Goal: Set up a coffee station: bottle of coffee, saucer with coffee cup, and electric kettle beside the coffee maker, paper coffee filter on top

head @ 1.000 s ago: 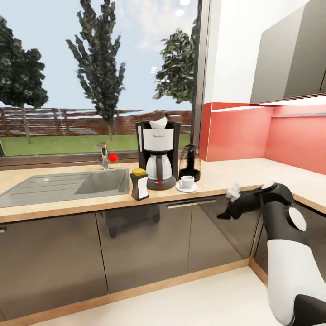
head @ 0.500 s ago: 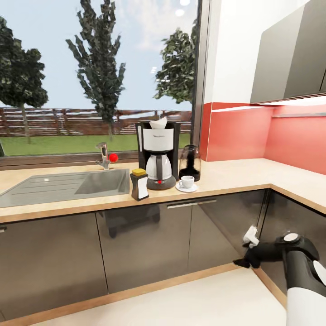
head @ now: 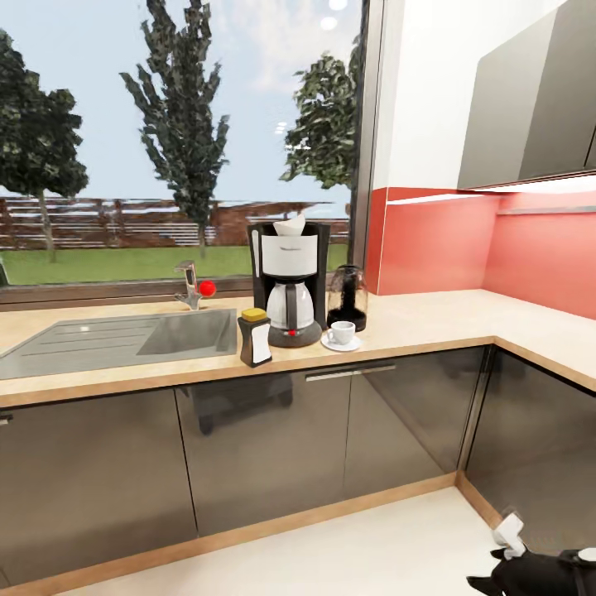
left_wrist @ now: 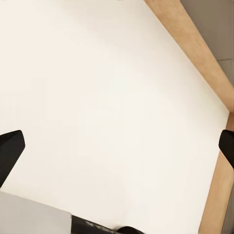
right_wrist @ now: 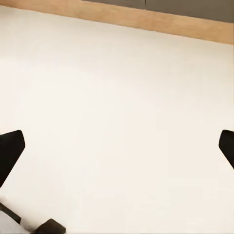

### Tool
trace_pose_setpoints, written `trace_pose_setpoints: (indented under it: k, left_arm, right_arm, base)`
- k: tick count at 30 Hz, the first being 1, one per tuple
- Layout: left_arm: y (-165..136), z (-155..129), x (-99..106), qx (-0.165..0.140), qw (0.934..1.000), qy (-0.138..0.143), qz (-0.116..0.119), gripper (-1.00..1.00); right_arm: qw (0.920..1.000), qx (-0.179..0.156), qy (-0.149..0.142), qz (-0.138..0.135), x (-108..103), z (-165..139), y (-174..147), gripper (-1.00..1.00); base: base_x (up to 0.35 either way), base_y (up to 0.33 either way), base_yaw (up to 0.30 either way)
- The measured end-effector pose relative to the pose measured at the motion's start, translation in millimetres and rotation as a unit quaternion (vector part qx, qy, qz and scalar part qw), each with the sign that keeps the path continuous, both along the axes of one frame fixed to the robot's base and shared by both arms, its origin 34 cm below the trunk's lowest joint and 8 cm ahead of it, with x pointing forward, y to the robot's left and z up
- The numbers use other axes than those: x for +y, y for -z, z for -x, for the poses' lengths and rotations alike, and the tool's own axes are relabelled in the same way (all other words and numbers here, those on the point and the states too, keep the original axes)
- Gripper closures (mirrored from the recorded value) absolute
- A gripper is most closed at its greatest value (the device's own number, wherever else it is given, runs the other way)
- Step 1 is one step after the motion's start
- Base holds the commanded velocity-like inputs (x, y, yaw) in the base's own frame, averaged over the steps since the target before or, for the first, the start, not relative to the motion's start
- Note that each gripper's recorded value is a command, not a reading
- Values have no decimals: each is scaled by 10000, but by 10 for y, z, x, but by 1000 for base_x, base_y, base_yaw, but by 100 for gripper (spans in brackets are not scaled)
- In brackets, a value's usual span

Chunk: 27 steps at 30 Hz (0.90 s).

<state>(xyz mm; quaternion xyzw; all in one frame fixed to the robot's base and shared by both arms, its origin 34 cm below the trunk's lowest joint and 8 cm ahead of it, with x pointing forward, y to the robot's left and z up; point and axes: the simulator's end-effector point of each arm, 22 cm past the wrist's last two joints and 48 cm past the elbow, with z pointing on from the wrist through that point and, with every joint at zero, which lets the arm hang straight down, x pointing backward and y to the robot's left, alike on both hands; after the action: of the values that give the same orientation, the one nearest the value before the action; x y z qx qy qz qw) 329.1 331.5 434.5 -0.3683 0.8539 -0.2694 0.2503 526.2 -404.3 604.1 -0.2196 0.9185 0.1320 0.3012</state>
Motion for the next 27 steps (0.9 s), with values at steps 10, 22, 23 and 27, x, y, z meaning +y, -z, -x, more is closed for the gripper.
trace_pose_setpoints:
  k: [10,22,23,27]
  left_arm:
    - [-10,-25,37,-38,9998,-195,29,-100]
    - [-10,-24,36,-36,9998,-191,28,-100]
    - [-10,-24,36,-36,9998,-191,28,-100]
    - [-10,-24,36,-37,9998,-191,28,-100]
  right_arm:
    - [9946,745,272,671,-34,873,1106,-100]
    - [9665,989,-111,2367,31,1387,1820,-100]
    - [9660,979,-106,2390,33,1388,1825,-100]
    - [9650,951,-93,2443,46,1392,1838,-100]
  base:
    - [0,0,0]
    - [0,0,0]
    - [0,0,0]
    - [0,0,0]
